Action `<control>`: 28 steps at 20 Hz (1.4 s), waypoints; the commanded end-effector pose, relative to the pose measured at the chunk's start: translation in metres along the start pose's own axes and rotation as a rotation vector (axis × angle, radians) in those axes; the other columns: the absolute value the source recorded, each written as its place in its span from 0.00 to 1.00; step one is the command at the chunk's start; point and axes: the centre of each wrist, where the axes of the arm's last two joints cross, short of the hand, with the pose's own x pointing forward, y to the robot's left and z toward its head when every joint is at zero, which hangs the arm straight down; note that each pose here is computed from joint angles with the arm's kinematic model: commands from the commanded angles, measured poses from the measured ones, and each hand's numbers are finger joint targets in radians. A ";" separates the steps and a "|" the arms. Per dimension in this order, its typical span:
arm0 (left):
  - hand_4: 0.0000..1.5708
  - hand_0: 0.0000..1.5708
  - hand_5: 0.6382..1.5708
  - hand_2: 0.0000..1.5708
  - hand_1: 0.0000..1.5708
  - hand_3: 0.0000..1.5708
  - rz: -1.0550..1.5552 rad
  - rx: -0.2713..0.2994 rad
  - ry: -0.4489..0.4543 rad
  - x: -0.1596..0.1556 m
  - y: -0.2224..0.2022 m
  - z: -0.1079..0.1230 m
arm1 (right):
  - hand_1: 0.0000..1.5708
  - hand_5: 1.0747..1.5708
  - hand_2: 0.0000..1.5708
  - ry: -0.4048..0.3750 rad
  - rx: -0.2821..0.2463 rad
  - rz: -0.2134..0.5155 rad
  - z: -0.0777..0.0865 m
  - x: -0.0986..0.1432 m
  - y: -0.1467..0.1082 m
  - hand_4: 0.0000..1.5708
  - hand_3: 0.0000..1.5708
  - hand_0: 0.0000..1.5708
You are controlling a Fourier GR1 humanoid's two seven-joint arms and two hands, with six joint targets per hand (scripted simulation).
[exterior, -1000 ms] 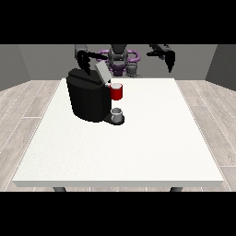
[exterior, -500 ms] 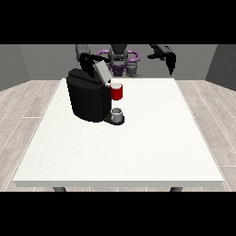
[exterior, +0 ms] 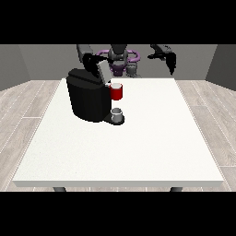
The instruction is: Insert the coffee pod into the coffee machine and close the lid
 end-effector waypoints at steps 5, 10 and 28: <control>0.10 0.00 1.00 0.00 0.00 0.00 0.006 0.023 -0.002 -0.008 0.002 -0.002 | 0.00 1.00 0.00 0.001 0.048 0.037 -0.020 0.021 0.020 0.10 0.00 0.00; 0.10 0.00 1.00 0.00 0.00 0.00 -0.009 -0.032 -0.008 -0.006 0.001 -0.003 | 0.00 1.00 0.00 -0.022 0.077 0.108 -0.028 0.038 0.029 0.14 0.00 0.00; 0.12 0.00 1.00 0.00 0.00 0.00 0.021 0.034 -0.026 -0.030 -0.008 0.018 | 0.00 1.00 0.00 -0.113 0.243 -0.065 0.021 0.006 0.082 0.18 0.00 0.00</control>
